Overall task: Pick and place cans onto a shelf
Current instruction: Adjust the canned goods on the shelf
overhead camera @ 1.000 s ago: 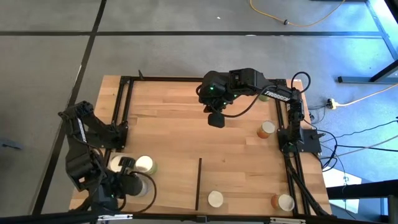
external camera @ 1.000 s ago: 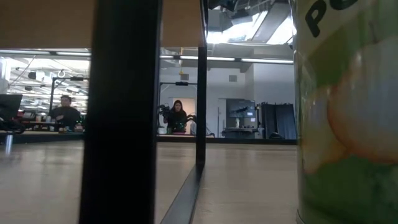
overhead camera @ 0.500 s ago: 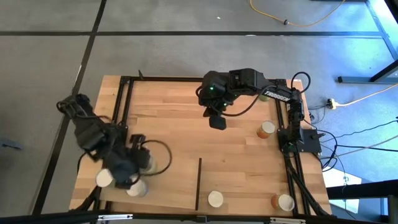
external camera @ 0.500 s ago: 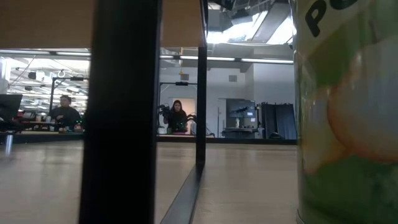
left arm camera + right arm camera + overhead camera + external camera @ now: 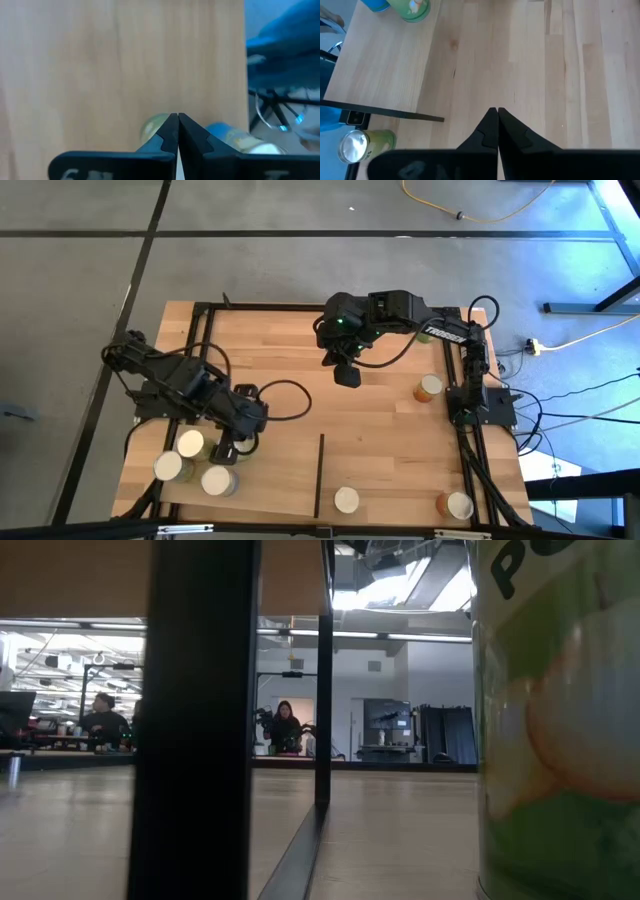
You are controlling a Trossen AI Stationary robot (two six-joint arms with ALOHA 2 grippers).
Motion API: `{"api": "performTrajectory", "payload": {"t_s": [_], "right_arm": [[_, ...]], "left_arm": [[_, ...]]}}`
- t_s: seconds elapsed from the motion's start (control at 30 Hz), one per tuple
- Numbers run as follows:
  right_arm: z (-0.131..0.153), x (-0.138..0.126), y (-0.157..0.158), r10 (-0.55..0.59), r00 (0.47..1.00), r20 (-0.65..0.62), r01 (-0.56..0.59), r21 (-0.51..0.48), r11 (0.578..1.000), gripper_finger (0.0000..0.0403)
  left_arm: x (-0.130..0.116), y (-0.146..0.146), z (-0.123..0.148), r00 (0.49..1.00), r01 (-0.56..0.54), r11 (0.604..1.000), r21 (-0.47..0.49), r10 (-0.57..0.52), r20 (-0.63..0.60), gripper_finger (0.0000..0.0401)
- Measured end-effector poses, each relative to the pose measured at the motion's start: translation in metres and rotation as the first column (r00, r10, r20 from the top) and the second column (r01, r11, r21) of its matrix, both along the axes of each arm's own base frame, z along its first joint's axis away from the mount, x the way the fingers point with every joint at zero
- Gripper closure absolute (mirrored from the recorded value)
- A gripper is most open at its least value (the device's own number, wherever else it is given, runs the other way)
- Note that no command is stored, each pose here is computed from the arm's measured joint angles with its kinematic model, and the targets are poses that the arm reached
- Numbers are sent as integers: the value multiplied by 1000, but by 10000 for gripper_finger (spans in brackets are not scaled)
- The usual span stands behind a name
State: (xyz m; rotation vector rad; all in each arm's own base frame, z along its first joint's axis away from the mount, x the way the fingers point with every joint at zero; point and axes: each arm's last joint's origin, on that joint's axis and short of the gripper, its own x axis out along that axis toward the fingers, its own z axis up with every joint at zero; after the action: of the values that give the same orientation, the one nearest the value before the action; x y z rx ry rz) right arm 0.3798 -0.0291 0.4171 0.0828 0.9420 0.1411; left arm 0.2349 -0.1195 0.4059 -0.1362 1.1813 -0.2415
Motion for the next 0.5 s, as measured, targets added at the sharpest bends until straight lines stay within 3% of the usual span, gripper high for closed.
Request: {"api": "performTrajectory", "payload": {"t_s": [0.17, 0.37, 0.5], "right_arm": [[0, 0, 0, 17, 1000, 7, -17, -13, 1000, 402], [0, 0, 0, 18, 1000, 8, -18, -13, 1000, 402], [0, 0, 1, 20, 1000, 8, -20, -14, 1000, 402]], "left_arm": [[11, 0, -7, 998, 50, 998, -32, -51, -31, 401], [15, -2, -11, 994, 103, 995, -10, -103, -29, 401], [15, 0, -18, 990, 94, 995, 27, -90, -108, 401]]}}
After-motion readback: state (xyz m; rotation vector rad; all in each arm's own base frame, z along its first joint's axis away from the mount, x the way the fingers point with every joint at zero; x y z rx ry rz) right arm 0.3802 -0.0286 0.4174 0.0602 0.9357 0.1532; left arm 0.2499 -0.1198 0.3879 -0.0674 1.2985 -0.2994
